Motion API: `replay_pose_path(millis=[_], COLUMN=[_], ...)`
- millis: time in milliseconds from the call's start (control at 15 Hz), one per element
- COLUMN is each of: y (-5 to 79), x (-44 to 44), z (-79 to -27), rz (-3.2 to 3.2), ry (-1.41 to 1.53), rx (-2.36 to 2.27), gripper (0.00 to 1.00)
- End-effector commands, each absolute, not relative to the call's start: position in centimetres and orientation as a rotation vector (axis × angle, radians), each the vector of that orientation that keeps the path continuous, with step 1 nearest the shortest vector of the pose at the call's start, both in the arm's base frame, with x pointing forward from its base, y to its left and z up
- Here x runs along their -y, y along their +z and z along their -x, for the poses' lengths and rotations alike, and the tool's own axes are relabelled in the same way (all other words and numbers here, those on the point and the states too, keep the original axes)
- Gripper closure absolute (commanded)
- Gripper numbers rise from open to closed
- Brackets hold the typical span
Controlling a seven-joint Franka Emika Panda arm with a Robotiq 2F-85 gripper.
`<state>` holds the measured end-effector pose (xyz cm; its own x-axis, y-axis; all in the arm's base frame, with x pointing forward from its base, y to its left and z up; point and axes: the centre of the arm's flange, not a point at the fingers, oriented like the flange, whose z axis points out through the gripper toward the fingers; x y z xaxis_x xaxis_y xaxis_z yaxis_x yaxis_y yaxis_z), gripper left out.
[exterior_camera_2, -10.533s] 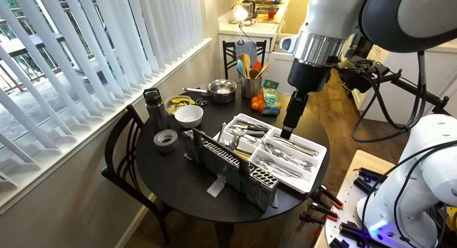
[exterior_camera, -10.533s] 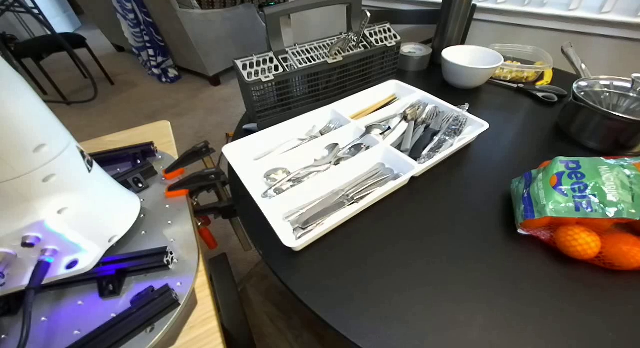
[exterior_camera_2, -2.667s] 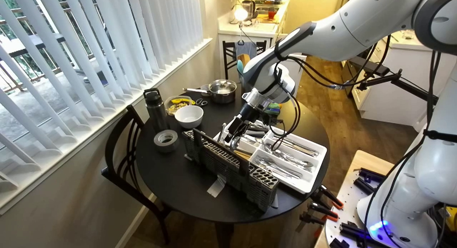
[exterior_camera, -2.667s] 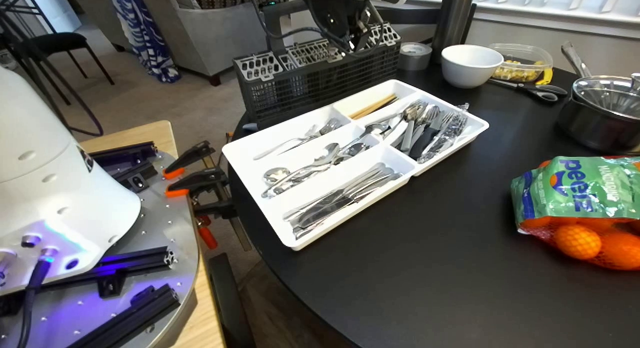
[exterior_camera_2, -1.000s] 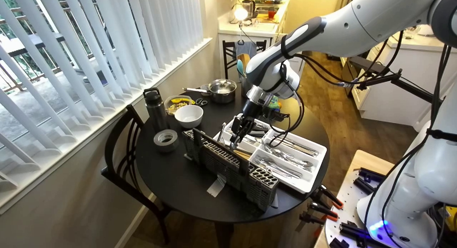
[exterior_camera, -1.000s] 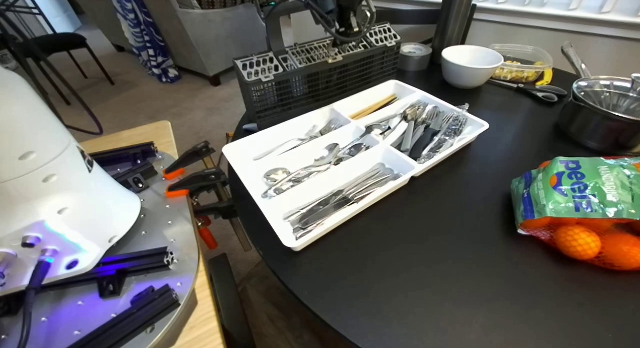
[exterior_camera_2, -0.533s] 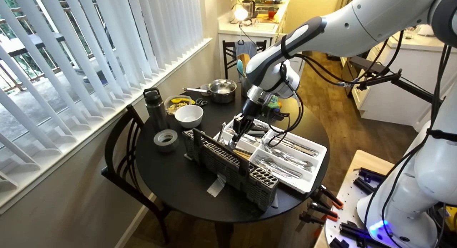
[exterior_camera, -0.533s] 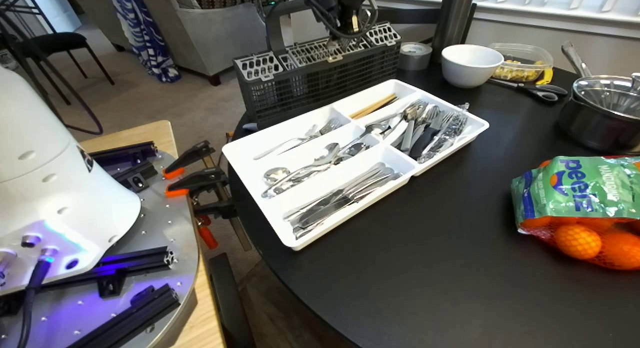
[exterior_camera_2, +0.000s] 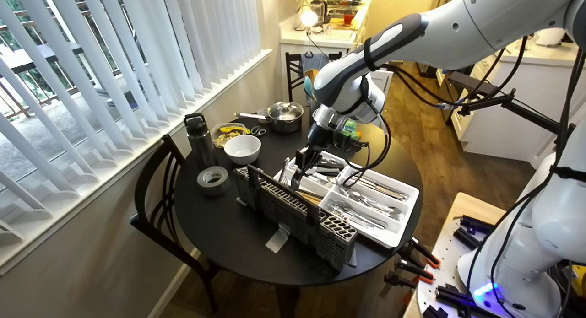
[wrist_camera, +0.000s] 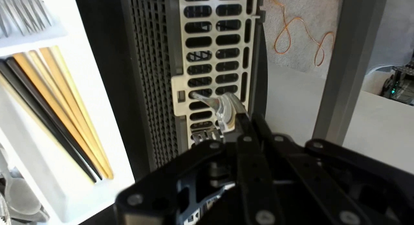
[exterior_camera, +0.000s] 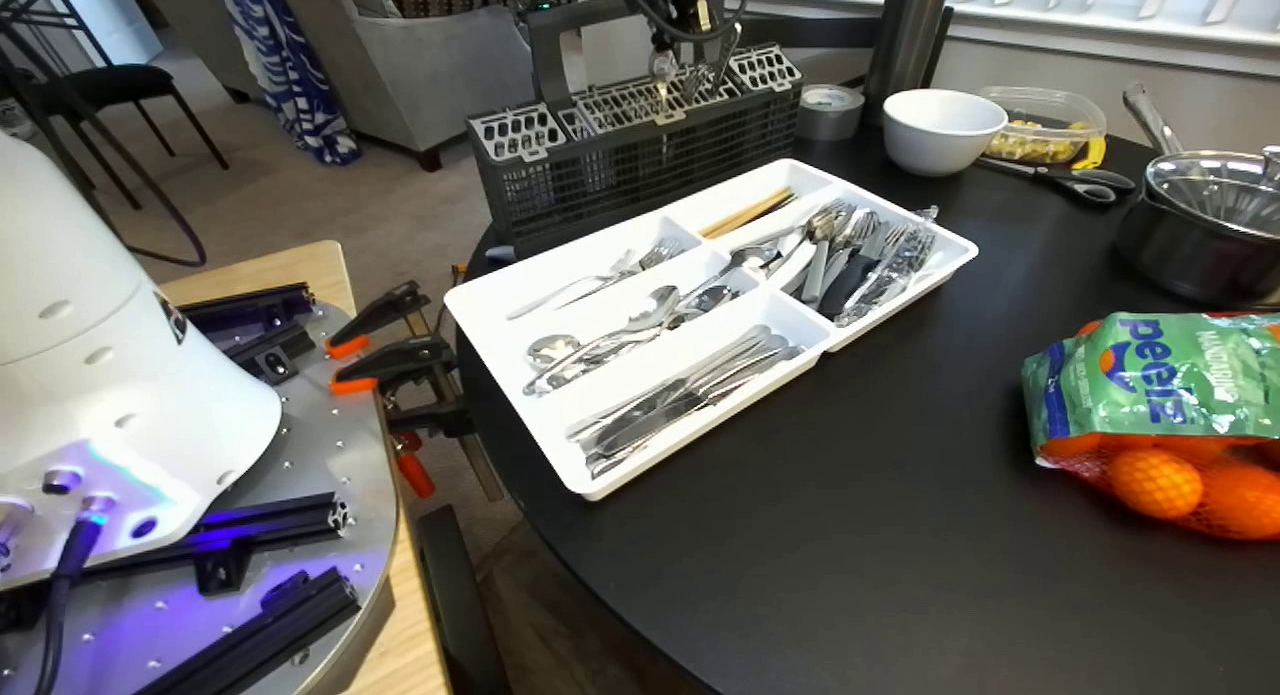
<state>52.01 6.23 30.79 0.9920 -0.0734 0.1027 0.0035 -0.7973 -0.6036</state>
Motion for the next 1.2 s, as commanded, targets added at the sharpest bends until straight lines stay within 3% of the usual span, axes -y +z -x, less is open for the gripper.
replay_pose_path(millis=[0,1133], y=[32.4,38.1], x=[-6.6,-9.8], z=[-50.9,-48.1], rz=[2.512,2.544], ry=[-0.169,-0.288], rx=[-0.007,0.156], gripper=[0.98,0.97])
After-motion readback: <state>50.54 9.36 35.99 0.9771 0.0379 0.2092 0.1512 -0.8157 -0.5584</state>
